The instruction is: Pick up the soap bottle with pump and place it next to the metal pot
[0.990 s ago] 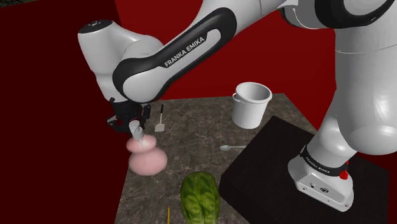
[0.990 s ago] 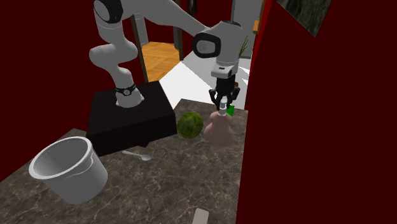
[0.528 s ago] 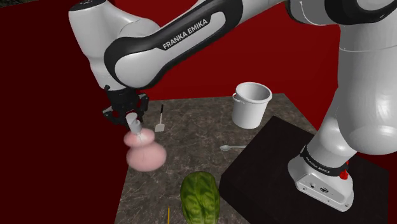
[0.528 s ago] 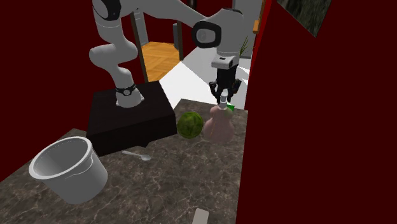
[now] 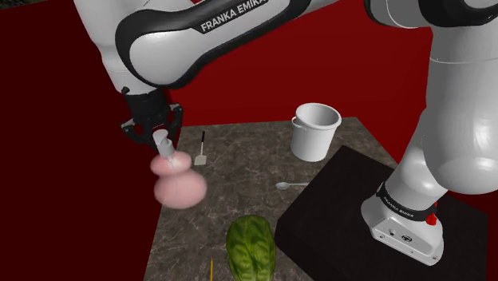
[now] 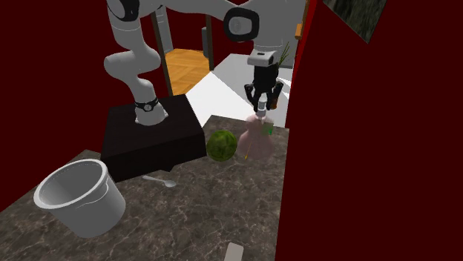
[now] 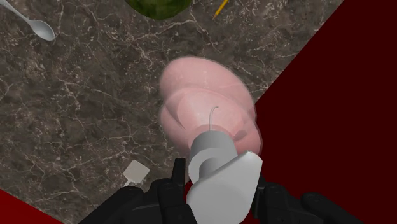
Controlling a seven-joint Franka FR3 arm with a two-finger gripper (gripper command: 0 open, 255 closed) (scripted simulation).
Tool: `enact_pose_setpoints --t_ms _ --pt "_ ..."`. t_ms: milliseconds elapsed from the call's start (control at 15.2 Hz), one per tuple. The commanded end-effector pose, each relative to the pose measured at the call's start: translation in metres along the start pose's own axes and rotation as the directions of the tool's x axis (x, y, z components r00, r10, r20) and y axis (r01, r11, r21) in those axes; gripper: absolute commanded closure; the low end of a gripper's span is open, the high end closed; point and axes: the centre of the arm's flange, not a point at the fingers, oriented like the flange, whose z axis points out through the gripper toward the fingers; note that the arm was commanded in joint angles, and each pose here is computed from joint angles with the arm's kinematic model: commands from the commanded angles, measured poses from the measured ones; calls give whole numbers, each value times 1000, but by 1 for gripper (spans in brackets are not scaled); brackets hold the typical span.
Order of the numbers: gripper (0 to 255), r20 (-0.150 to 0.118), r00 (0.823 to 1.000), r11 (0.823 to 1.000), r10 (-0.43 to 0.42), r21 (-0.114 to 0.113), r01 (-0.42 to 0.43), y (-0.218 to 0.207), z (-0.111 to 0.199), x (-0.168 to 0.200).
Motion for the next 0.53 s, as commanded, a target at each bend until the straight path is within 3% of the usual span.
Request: enact_pose_setpoints --t_ms 0,462 --pt "255 -1 1000 1000 0 1 0 1 -12 2" --pt "255 -1 1000 1000 0 1 0 1 -49 5"
